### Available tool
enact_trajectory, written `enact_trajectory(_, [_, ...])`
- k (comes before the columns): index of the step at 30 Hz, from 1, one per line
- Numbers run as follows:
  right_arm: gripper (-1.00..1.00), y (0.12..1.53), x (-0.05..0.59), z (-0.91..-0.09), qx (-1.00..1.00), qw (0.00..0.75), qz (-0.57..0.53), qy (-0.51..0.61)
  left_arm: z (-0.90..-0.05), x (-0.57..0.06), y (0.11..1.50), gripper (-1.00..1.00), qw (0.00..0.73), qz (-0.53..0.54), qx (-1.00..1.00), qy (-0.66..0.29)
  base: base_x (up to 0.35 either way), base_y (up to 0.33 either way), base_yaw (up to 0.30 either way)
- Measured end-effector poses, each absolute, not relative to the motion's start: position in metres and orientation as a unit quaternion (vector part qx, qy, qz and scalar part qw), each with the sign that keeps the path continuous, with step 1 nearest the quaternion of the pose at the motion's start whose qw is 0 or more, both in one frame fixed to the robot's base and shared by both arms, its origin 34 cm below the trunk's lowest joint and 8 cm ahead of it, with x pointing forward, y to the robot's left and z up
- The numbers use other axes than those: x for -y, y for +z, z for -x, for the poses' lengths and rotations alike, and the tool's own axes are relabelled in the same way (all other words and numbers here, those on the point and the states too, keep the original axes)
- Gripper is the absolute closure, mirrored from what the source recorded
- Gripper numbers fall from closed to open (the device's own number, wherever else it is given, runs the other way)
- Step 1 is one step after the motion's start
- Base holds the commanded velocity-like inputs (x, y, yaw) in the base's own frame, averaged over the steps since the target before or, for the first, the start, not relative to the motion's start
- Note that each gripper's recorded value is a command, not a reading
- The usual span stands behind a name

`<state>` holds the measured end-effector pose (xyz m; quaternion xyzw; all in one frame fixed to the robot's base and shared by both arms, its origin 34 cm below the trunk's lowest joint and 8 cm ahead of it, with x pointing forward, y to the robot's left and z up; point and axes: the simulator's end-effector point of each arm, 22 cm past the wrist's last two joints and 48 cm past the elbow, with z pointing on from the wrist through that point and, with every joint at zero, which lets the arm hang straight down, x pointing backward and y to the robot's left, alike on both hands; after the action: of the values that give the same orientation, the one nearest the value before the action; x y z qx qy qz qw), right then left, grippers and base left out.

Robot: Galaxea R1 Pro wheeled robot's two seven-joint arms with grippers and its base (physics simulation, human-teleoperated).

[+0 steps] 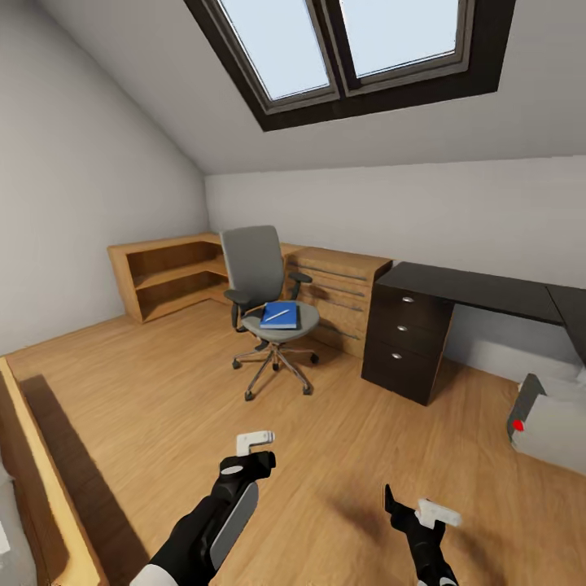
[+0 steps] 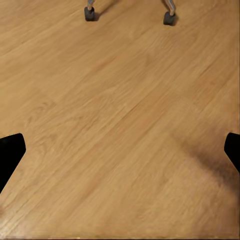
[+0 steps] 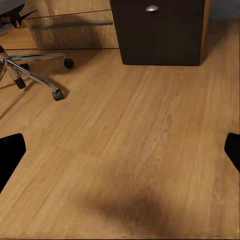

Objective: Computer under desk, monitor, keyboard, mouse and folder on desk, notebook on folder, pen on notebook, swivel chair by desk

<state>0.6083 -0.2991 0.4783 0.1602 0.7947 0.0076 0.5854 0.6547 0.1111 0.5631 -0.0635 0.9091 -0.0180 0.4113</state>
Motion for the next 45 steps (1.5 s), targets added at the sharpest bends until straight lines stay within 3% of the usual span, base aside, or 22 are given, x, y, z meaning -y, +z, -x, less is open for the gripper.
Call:
enact_trajectory(25, [-1.0, 0.529, 0.299, -0.617, -0.796, 0.584, -0.16, 0.008, -0.665, -0.113, 0.616, -1.0, 0.413, 0.065, -0.908, -0.017, -0.33, 0.116, -0.299])
enact_trajectory(31, [-1.0, 0.541, 0.299, -0.619, -0.796, 0.584, -0.16, 0.008, -0.676, -0.127, 0.632, -1.0, 0.447, 0.093, -0.89, -0.014, -0.286, 0.003, -0.299])
enact_trajectory(45, [-1.0, 0.566, 0.281, -0.62, -0.798, 0.58, -0.159, 0.02, -0.591, -0.198, 0.521, -1.0, 0.365, 0.113, -0.92, 0.088, -0.033, 0.0, -0.178])
